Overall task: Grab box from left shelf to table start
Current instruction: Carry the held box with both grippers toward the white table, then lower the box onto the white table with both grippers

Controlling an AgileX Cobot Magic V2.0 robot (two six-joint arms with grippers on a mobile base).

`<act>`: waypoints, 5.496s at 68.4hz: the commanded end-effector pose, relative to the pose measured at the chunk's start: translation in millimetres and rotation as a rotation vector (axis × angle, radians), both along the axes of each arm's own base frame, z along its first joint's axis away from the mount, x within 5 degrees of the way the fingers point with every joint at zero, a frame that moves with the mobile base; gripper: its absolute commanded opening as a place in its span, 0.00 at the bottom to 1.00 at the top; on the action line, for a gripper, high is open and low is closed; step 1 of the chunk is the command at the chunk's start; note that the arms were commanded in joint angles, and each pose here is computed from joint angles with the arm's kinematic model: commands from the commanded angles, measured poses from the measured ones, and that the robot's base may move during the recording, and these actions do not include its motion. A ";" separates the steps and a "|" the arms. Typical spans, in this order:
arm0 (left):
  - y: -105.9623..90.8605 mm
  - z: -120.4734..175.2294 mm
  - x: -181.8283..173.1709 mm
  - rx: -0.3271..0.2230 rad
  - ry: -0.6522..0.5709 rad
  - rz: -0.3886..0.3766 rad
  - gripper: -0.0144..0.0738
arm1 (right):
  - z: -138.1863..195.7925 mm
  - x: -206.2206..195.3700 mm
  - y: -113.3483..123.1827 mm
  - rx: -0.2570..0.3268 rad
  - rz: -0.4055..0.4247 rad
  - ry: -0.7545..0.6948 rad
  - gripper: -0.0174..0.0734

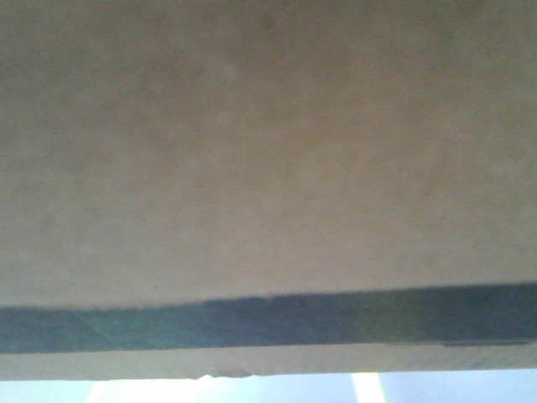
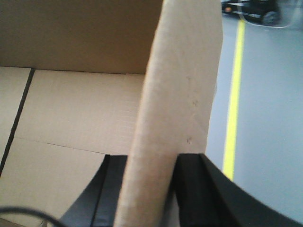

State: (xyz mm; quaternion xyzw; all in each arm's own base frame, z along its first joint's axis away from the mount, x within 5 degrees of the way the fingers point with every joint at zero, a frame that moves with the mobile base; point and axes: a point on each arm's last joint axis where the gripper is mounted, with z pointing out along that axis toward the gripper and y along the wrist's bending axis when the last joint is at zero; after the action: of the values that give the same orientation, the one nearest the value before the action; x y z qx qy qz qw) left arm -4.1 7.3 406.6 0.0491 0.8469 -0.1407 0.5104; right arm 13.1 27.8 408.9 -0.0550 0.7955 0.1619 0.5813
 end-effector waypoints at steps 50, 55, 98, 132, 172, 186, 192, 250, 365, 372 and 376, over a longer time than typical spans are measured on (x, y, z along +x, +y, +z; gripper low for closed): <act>-1.7 22.8 0.2 -0.095 -0.170 -0.015 0.06 | 18.7 4.1 -3.9 0.010 -0.052 -0.139 0.26; -1.7 22.8 0.2 -0.095 -0.170 -0.015 0.06 | 18.8 4.1 -3.9 0.010 -0.052 -0.140 0.26; -1.7 22.8 0.2 -0.095 -0.170 -0.015 0.06 | 18.5 4.1 -3.9 0.009 -0.051 -0.137 0.26; -1.7 22.8 0.2 -0.095 -0.170 -0.015 0.06 | 18.4 4.1 -3.9 0.009 -0.051 -0.136 0.26; -1.9 22.8 0.7 -0.094 -0.168 -0.015 0.06 | 18.3 4.0 -3.8 0.009 -0.051 -0.135 0.26; -2.4 22.8 1.1 -0.096 -0.165 -0.017 0.06 | 18.3 4.0 -3.8 0.009 -0.051 -0.135 0.26; -2.4 22.8 1.1 -0.096 -0.165 -0.017 0.06 | 18.3 4.0 -3.8 0.009 -0.051 -0.135 0.26; -2.6 23.0 1.1 -0.098 -0.167 -0.019 0.06 | 18.3 4.0 -3.8 0.009 -0.051 -0.135 0.26; -52.5 1.5 230.6 0.102 0.265 0.164 0.06 | -16.8 234.2 2.4 -0.143 0.056 0.496 0.26; -55.8 -12.2 248.0 0.114 0.310 0.161 0.06 | -29.3 247.0 2.1 -0.148 0.054 0.523 0.26; -58.4 -19.9 256.7 0.126 0.334 0.148 0.06 | -34.4 251.7 2.0 -0.154 0.056 0.531 0.26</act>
State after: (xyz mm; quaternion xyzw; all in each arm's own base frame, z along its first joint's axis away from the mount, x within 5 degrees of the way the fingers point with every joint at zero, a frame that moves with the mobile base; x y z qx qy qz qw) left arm 238.0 -50.8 372.2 -0.0019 0.9518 -0.0480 0.3029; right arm 261.5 26.7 359.5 -0.0695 0.9474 0.1107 0.2922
